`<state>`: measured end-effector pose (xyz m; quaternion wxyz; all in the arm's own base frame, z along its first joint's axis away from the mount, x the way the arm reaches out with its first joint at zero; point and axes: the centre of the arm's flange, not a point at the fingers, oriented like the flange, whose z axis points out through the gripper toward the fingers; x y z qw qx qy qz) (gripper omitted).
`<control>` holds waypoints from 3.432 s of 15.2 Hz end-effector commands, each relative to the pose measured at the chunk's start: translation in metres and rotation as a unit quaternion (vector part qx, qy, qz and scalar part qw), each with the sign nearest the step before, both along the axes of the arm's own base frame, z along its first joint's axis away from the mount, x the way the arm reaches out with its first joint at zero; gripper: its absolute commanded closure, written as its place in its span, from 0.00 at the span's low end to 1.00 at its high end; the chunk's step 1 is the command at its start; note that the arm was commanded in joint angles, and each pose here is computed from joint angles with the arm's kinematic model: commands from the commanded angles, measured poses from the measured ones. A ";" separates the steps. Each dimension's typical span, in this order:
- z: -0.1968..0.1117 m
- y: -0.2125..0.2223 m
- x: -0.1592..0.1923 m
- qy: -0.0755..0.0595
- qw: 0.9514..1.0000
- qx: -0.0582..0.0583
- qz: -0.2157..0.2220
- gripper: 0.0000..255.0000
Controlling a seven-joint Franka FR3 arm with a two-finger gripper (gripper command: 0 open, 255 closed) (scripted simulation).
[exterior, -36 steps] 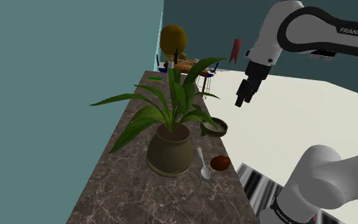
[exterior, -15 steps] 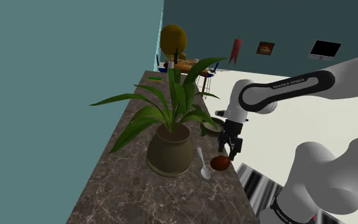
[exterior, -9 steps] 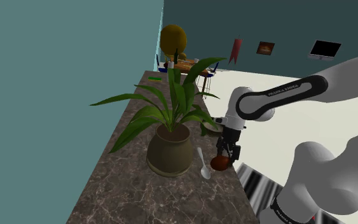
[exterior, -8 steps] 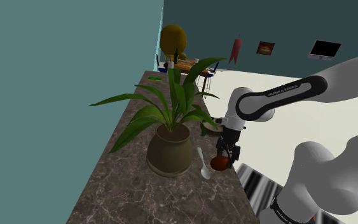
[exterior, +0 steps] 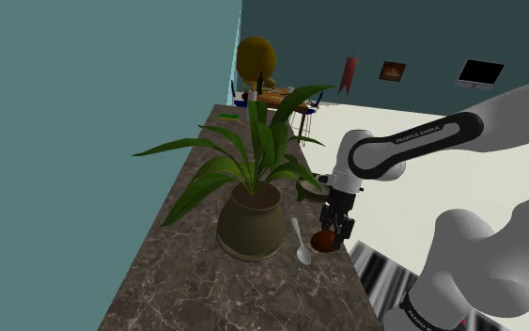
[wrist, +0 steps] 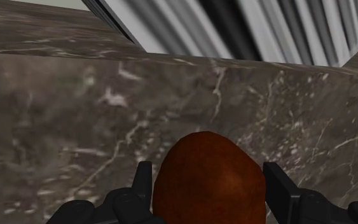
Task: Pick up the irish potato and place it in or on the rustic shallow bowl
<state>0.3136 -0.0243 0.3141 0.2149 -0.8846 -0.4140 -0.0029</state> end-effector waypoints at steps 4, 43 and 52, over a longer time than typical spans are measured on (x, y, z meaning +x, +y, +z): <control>0.000 0.000 0.000 0.000 1.000 0.000 0.000 1.00; 0.152 -0.062 0.049 0.000 1.000 0.000 0.000 1.00; 0.154 -0.155 0.123 0.000 1.000 0.000 0.000 1.00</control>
